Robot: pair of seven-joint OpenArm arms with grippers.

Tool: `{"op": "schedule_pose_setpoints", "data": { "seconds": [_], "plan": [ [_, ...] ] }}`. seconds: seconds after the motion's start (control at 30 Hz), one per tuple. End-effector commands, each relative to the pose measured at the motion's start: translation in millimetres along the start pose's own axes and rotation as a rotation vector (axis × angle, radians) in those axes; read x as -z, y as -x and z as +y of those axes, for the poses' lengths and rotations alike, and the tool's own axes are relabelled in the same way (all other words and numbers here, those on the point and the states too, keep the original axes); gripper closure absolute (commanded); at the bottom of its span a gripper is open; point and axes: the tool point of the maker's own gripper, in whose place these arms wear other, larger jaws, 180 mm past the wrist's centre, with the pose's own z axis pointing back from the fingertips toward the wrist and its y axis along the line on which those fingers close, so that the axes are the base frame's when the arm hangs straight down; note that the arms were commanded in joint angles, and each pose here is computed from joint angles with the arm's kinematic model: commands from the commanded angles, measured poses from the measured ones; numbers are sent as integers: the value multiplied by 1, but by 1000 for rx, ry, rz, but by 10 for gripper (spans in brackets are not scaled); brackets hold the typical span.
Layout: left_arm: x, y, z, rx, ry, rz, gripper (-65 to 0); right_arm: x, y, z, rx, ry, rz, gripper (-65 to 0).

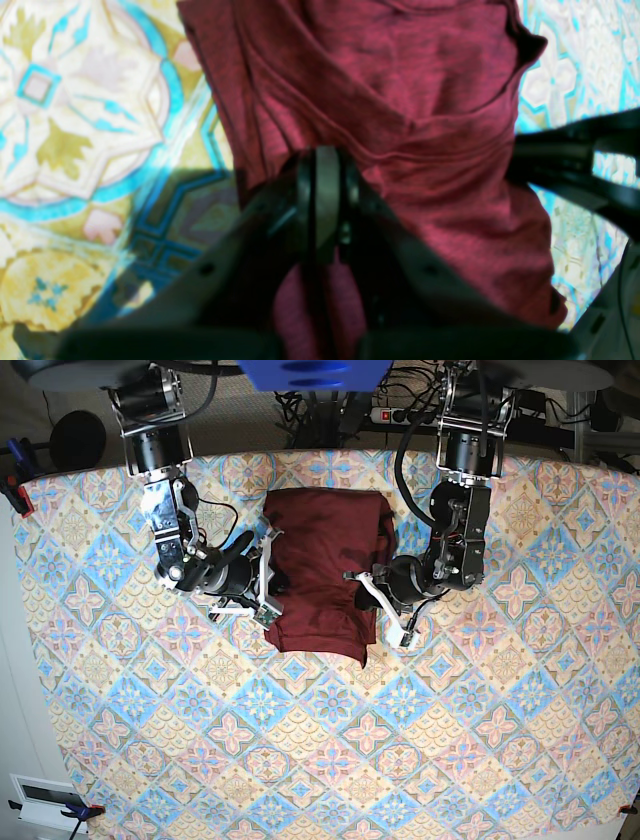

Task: Layout the t-shirt on the table in an organized manner, then fold the t-shirt properly
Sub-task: 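Press and smooth the folded shirt with both grippers, then drag the folded shirt with the right gripper toward the table edge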

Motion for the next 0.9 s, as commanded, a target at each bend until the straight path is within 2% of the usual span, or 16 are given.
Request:
{"op": "schedule_pose_setpoints", "data": {
  "seconds": [0.0,0.23,0.47,0.6,0.8,0.87],
  "plan": [
    [-3,-7,-1,12,1,-11,-2,-4,-20,-11,-11,16,-58,-22],
    [-4,-5,-1,4,7,-15,-2,-1,-10,-33,73,37,-74,-22],
    [-34,-47,14,-136,43,-186,-2,-12,-3,-51,127,85,-87,-22],
    [-44,-53,30,-171,20,-220,-2,-36,-39,-58,48,141,-176,-22],
    [-83,-60,64,-210,-39,-312,-2,-56,-41,-23,-38,151,-165,-20],
    [-96,-58,72,-213,-54,-327,-2,-53,-57,8,-97,107,-185,0]
  ]
}}
